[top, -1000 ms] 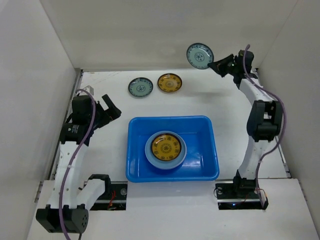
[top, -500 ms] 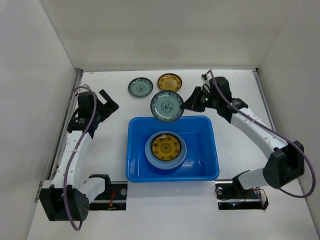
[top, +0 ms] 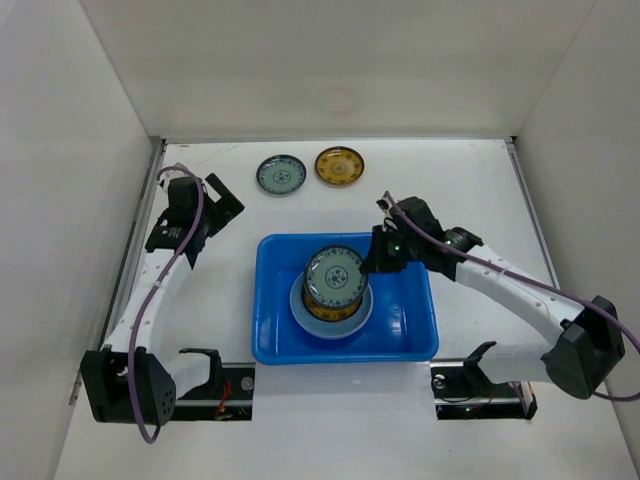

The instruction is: Place the plates into the plastic bin on the countertop

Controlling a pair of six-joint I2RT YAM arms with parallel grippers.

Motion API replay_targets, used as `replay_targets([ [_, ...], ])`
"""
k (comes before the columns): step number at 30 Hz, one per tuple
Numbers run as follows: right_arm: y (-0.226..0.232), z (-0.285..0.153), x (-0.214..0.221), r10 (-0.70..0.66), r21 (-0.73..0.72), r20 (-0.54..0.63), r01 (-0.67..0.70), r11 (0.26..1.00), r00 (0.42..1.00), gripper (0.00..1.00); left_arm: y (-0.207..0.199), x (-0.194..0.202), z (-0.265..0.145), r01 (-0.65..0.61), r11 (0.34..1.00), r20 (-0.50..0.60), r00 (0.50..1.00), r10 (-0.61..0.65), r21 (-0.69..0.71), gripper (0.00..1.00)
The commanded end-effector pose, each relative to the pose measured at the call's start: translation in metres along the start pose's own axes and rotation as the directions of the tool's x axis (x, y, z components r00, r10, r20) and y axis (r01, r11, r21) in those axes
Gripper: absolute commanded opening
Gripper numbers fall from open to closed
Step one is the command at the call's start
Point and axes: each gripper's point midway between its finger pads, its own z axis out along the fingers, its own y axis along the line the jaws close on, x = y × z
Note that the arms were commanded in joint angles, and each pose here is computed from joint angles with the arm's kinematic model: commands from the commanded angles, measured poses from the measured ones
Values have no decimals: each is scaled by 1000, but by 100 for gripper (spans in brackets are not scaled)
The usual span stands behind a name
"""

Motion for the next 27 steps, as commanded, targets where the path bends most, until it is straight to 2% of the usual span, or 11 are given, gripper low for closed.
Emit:
replay_targets([
  [1, -8, 11, 16, -76, 58, -45, 78, 995, 996, 7, -4, -10, 5, 21, 1000, 46, 999, -21, 5, 100],
  [5, -9, 26, 26, -122, 91, -87, 130, 987, 989, 9, -14, -8, 15, 20, 1000, 39, 999, -21, 16, 100],
  [8, -4, 31, 29, -168, 99, -104, 178, 979, 980, 16, -21, -7, 23, 11, 1000, 41, 999, -12, 16, 100],
  [12, 1, 29, 29, -224, 135, -110, 237, 962, 969, 41, -26, -8, 37, 7, 1000, 39, 999, -7, 14, 100],
  [15, 5, 21, 29, -271, 159, -115, 287, 945, 956, 64, -27, -9, 50, 10, 1000, 38, 999, -10, 5, 100],
  [17, 9, 10, 26, -303, 171, -104, 317, 933, 947, 73, -25, -10, 62, 12, 1000, 32, 999, -12, -2, 100],
  [21, 16, -19, 10, -322, 197, -44, 324, 925, 946, 82, -31, -5, 89, 1, 1000, 1, 1000, -1, 2, 100],
  [27, 33, -61, -14, -307, 155, 103, 290, 944, 946, 84, -49, 5, 137, 44, 995, -76, 996, -37, 91, 99],
])
